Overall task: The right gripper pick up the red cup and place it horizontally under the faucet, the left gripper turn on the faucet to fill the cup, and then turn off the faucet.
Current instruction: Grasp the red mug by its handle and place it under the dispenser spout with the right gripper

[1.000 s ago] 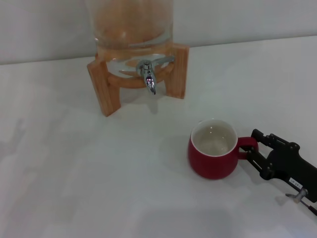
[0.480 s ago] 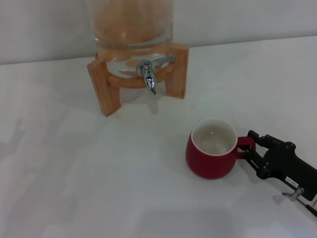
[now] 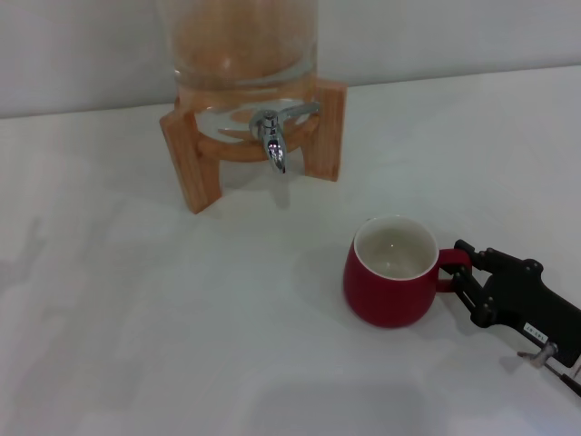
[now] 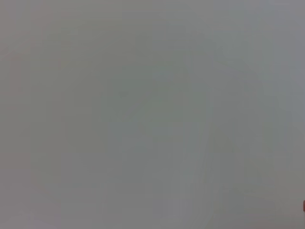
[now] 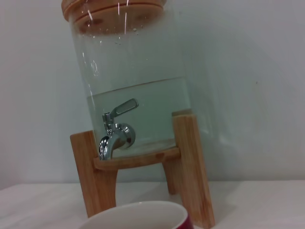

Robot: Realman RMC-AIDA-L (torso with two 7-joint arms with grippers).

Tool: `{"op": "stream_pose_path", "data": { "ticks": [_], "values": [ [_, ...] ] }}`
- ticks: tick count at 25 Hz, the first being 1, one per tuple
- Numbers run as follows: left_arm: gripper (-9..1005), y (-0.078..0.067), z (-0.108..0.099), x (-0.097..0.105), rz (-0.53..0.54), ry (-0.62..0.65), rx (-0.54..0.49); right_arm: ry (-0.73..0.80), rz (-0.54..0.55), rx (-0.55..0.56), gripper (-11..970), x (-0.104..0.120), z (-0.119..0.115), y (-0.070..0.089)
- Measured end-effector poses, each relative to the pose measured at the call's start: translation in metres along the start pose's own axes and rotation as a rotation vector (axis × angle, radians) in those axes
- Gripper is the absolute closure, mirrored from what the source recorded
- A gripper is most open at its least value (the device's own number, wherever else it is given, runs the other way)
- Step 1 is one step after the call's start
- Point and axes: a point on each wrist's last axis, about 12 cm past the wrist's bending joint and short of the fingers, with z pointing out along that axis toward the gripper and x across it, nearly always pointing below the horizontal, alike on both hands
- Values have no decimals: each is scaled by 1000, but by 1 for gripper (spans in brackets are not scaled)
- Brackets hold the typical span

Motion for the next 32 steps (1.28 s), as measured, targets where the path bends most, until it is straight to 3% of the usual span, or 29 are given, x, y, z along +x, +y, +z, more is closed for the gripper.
{"op": "stream_pose_path", "data": {
  "ticks": [3,32],
  "values": [
    [121,0,0,0,0,0,1,-2,1,0,754,0,1,0],
    [120,0,4,1,-1,6,4,-15,-5,-53,769,-7,21,6]
  ]
}}
